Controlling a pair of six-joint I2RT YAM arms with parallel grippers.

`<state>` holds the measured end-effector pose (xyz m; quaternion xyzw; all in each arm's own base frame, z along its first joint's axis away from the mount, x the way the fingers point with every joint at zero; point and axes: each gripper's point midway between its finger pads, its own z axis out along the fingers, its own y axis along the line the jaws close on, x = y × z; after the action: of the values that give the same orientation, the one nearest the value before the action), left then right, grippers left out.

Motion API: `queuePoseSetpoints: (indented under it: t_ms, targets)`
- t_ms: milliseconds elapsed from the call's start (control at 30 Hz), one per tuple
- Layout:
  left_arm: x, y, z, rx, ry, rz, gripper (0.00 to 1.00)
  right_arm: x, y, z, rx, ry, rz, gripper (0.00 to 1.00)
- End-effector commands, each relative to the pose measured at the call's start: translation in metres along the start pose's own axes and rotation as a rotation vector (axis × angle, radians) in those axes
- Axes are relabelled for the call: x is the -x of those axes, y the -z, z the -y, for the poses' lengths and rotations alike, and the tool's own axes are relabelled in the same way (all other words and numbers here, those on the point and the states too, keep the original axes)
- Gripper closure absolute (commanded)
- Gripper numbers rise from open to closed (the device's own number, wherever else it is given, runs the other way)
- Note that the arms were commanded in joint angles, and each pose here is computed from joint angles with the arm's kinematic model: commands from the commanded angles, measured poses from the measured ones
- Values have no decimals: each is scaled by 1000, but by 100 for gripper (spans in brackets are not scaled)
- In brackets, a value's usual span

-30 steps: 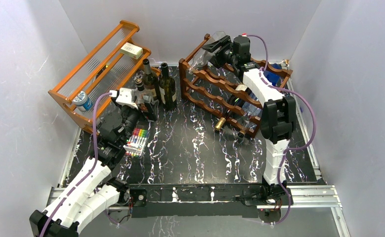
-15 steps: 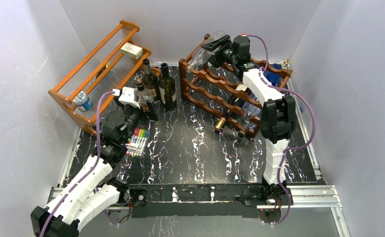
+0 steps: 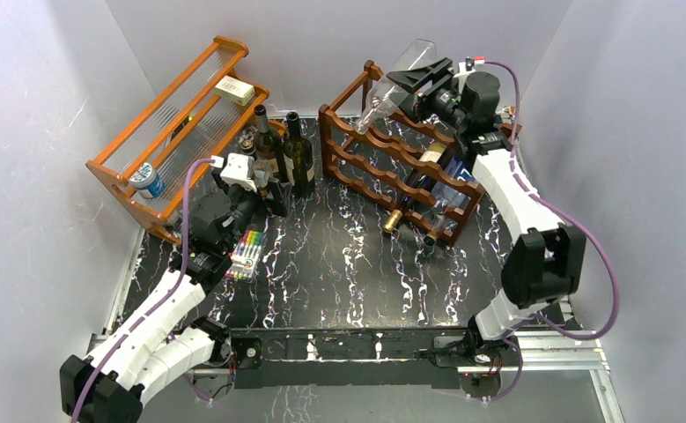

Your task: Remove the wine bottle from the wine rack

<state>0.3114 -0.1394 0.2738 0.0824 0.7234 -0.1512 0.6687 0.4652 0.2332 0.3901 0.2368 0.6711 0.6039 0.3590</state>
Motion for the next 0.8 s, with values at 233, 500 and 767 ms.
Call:
queuePoseSetpoints:
  t_ms: [233,500,767]
  targets:
    - [-6,-8,22,-117,39,18,2,-34,97,-78,139,184,-51,58]
    - [-28,-12,63,-316,20,14,2,-61,132,-57,118,161,-81,57]
    - [-40,13,111,-520,-118,160,2,-79,148,-58,167,131,-144,57]
